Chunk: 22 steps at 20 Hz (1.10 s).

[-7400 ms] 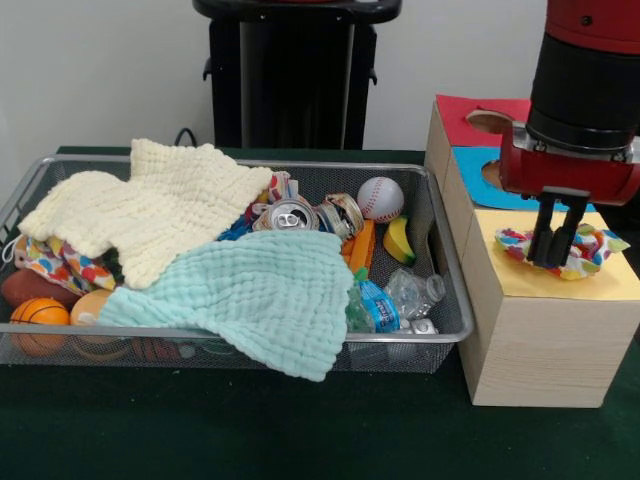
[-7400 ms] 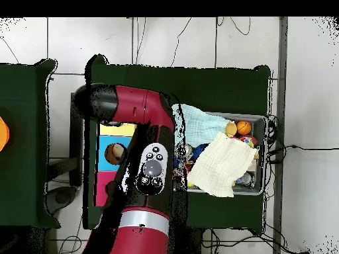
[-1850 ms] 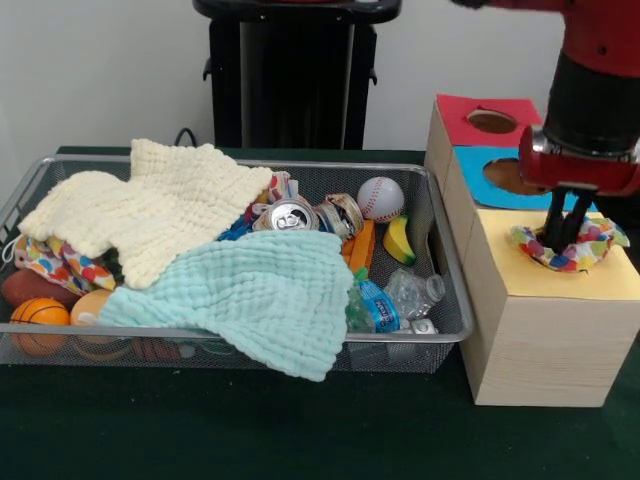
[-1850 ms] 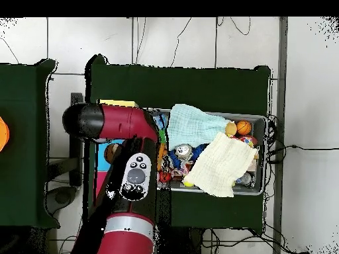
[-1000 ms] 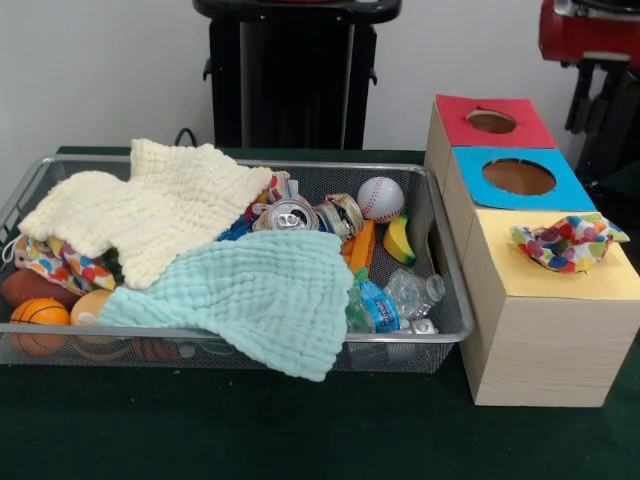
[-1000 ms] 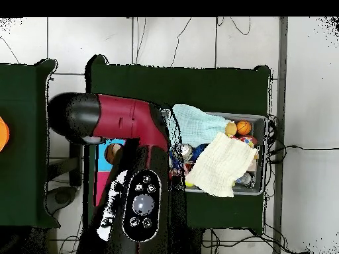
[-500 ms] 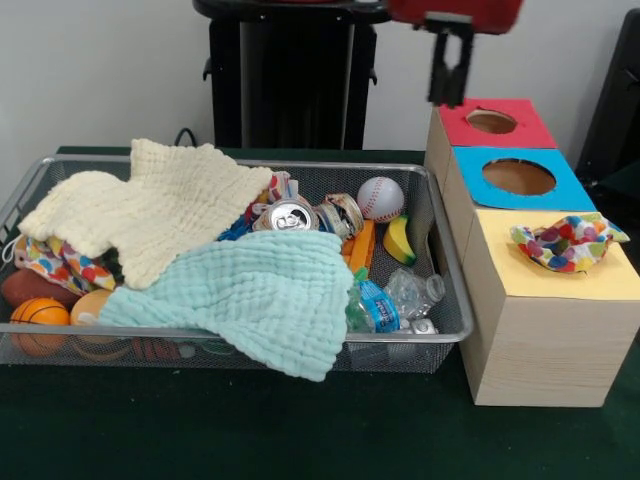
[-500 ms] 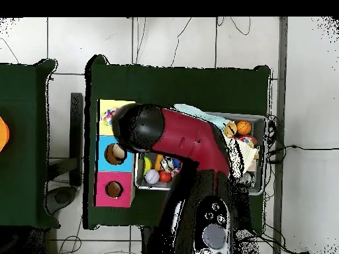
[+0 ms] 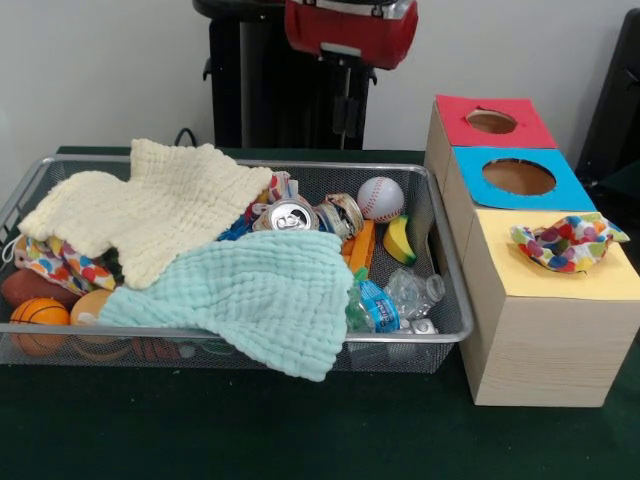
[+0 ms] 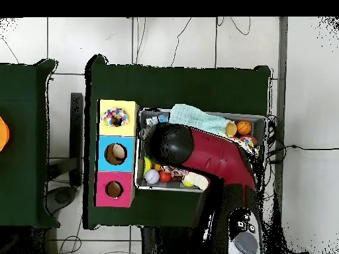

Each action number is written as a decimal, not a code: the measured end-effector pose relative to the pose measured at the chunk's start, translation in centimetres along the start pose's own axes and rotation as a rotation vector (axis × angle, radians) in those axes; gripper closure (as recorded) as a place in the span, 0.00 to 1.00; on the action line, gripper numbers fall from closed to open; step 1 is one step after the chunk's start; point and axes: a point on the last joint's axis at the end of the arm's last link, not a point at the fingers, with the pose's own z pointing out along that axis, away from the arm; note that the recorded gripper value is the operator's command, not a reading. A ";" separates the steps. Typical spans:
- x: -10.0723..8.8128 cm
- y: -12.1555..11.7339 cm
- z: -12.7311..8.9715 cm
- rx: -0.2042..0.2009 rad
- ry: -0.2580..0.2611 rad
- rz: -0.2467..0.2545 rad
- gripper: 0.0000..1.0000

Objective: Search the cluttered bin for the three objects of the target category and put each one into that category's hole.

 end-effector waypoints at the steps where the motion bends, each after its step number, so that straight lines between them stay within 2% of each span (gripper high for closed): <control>1: 0.7 0.0 0.6 0.003 0.003 -0.013 1.00; 4: 2.0 0.1 1.7 0.008 0.009 -0.040 1.00; 5: 3.2 0.5 2.4 0.009 0.021 -0.062 1.00; 8: 4.4 1.0 2.9 0.007 0.035 -0.083 1.00; 10: 5.9 1.6 3.3 0.001 0.052 -0.111 1.00; 17: 9.0 2.5 2.9 -0.025 0.093 -0.143 1.00; 22: 10.7 2.4 1.6 -0.045 0.091 -0.147 1.00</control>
